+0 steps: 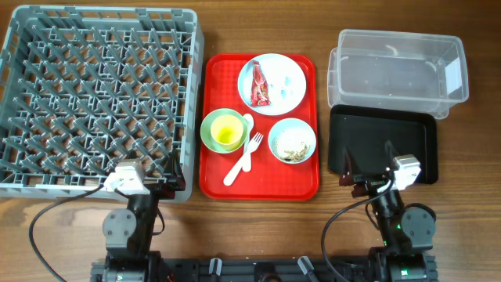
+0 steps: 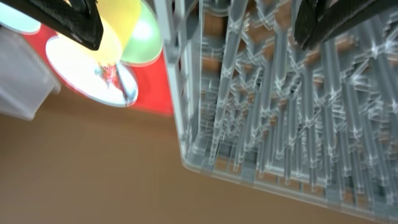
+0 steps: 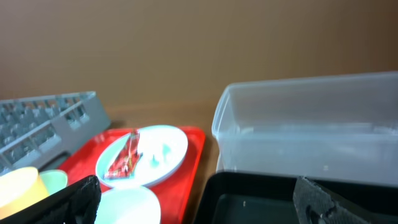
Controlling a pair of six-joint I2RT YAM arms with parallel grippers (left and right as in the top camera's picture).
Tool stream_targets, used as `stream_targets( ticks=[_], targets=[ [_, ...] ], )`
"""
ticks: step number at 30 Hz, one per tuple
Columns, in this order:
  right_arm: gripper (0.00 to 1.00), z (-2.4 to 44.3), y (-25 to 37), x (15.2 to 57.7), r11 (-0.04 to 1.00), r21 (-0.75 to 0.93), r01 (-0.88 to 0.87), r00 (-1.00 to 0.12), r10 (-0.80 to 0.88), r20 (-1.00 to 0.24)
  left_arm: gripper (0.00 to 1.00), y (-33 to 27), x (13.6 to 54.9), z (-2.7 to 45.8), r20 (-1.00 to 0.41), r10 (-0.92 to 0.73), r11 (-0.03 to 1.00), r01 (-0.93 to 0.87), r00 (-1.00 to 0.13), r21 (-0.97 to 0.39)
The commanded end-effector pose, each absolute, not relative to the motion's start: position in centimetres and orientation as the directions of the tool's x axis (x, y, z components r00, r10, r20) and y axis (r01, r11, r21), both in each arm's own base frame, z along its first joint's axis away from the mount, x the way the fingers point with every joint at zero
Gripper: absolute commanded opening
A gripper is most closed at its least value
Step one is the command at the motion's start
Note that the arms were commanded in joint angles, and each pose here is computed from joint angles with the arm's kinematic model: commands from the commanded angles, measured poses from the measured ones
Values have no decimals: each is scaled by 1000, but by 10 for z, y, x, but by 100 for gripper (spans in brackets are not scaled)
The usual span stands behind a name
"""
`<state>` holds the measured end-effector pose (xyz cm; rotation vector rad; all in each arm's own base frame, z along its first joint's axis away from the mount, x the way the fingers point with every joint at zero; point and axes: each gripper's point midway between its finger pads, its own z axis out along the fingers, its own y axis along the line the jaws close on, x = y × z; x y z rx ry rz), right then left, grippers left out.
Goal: Sort waste into correct bins and load items into the dishwasher rack
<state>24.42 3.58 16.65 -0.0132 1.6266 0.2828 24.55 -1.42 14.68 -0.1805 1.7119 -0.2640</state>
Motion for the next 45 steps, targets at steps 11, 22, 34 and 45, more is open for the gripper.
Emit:
stream_targets(
  ticks=[11,22,34,45],
  targets=[
    [100,229,46,264,968,130,-213,-314,59,-948,100,-13,241,184,-839,-301,951,-80,-453,-298],
    [100,224,54,309,965,183,-186,-760,-23,-649,100,-22,253,200,-635,-296,949,-142,-714,-283],
    [100,264,116,351,875,279,-395,-673,-69,-737,100,-22,255,188,-581,-295,949,-162,-759,-271],
    [100,268,164,395,914,73,-399,-697,-250,-672,100,-22,255,189,-583,-296,949,-161,-757,-271]
  ],
)
